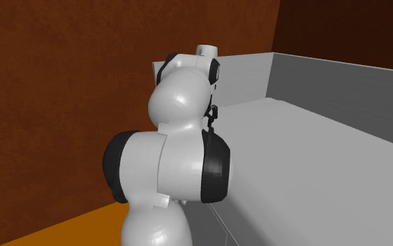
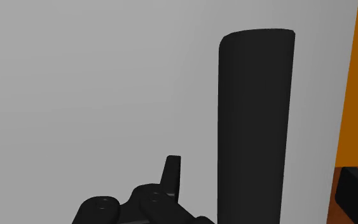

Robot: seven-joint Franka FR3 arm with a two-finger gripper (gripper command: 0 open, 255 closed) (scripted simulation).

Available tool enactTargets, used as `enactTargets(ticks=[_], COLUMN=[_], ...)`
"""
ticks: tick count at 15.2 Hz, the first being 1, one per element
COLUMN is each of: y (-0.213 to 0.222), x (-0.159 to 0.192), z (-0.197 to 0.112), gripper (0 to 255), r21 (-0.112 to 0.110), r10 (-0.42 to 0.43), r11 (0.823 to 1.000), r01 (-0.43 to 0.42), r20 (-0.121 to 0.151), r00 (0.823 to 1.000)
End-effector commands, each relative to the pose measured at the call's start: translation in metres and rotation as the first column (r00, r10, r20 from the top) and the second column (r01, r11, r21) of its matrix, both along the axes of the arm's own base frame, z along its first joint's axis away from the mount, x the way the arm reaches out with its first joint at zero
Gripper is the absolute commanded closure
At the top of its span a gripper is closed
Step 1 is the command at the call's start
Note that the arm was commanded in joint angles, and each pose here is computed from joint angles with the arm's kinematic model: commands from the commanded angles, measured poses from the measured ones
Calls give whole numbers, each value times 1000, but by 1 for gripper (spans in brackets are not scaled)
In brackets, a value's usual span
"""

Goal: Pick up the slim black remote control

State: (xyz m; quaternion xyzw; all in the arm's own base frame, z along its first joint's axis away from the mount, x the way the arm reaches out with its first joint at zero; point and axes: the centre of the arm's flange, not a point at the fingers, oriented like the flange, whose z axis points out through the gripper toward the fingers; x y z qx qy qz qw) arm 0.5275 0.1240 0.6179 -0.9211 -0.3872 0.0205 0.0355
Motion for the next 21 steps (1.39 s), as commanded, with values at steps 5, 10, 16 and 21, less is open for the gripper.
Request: enactTargets(ticks=[5,10,16,21], y=[-1,-1,0,0], x=[-2,-2,-2,-2], z=[-8,-8,13,40], gripper=[255,255,255,255], r21=[0,0,0,0], r10=[0,0,0,0], r11=[1000,1000,1000,1000], r01=[0,0,0,0], r20=[0,0,0,0], r00=[1000,1000,1000,1000])
